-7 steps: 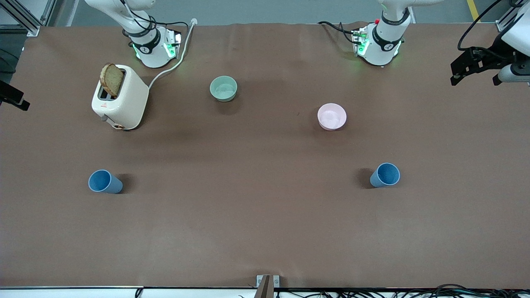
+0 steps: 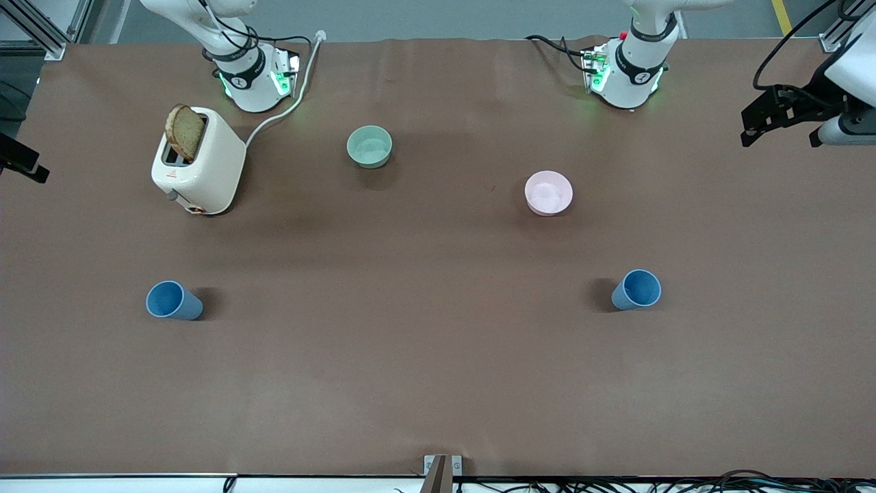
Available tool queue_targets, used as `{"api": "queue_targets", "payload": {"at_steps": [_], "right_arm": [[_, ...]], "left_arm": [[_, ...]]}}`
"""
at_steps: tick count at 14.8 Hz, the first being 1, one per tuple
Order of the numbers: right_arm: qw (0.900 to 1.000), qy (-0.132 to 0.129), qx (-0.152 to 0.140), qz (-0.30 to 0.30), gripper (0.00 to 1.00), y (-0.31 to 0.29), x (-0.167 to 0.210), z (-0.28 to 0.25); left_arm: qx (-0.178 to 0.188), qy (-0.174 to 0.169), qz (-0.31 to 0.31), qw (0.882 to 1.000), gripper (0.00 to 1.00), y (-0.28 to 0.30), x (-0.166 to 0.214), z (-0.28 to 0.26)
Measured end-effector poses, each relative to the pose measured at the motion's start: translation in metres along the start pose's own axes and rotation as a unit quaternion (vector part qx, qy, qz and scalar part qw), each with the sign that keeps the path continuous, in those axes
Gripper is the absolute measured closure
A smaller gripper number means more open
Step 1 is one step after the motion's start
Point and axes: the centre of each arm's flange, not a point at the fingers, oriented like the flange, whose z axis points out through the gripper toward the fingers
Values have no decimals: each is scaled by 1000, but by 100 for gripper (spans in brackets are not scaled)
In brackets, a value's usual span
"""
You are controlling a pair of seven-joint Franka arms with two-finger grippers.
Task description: Stack blue cups with both arms
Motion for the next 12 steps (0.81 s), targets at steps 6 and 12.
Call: {"api": "queue_targets", "payload": {"at_steps": [6,12], "right_arm": [[1000,-13,-4,-6,0,-4,30,41],[997,-21,-15,-68,0,9,109,216]], "left_arm": [[-3,21,-18,1000,0,-15,52,58],[-14,35,-54,998,0,-13,102,220]]}}
